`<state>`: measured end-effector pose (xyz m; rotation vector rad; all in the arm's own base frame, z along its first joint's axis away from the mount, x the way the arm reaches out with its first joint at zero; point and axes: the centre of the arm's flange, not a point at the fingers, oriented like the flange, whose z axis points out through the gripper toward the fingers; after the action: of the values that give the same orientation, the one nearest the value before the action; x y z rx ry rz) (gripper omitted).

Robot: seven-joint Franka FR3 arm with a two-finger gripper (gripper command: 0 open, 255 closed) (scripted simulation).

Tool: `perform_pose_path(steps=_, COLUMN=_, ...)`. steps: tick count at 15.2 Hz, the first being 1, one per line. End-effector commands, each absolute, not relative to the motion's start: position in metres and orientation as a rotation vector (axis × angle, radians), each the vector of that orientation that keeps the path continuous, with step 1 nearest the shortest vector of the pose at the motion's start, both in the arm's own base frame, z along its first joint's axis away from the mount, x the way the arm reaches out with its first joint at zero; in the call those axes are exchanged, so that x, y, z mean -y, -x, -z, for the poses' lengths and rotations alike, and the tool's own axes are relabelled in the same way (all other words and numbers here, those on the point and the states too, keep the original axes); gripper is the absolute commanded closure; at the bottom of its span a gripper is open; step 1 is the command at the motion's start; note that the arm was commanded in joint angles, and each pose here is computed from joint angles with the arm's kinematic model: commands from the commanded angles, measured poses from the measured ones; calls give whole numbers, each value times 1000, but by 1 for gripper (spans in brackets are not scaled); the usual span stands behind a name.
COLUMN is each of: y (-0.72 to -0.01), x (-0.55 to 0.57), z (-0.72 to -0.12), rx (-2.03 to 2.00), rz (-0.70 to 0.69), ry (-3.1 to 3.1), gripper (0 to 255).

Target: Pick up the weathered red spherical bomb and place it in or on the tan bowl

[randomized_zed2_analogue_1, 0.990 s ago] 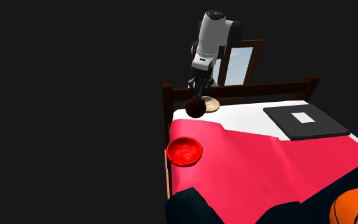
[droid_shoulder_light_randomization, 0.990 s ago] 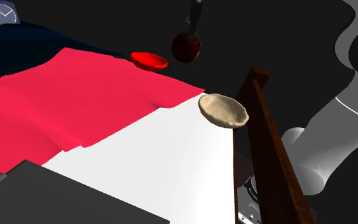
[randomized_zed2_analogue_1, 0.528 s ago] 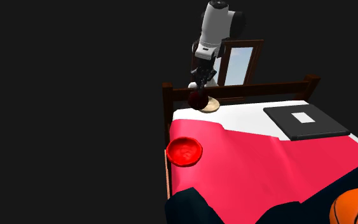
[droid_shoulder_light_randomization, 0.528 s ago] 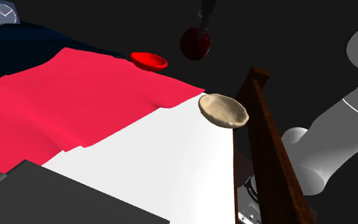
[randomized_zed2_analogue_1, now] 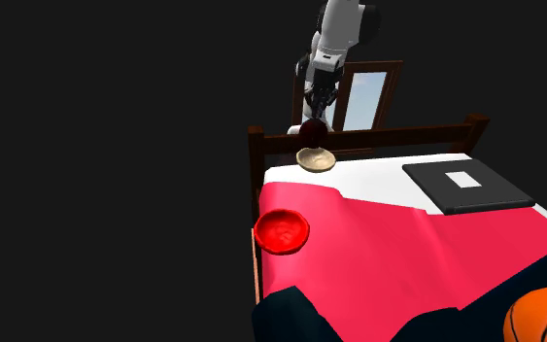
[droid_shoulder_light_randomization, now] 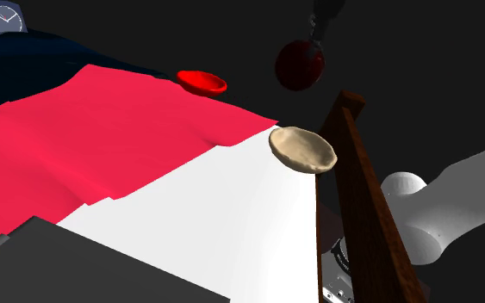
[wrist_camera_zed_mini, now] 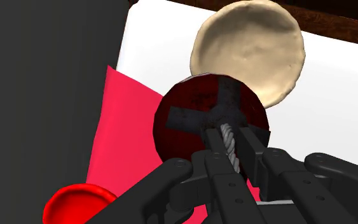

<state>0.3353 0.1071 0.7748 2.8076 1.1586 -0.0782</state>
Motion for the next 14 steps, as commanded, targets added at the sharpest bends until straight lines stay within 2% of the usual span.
perform_pose_path(steps=1, y=-311, x=-104, z=-782, rx=-1158, rz=79, ry=-2808, gripper=255)
perform_pose_path(steps=7, y=-237, x=-104, z=-799, rx=-1158, rz=79, ry=-2808, gripper=255)
perform_pose_path(steps=14, y=-237, x=-104, z=-762, rx=-1158, rz=79, ry=-2808, gripper=255)
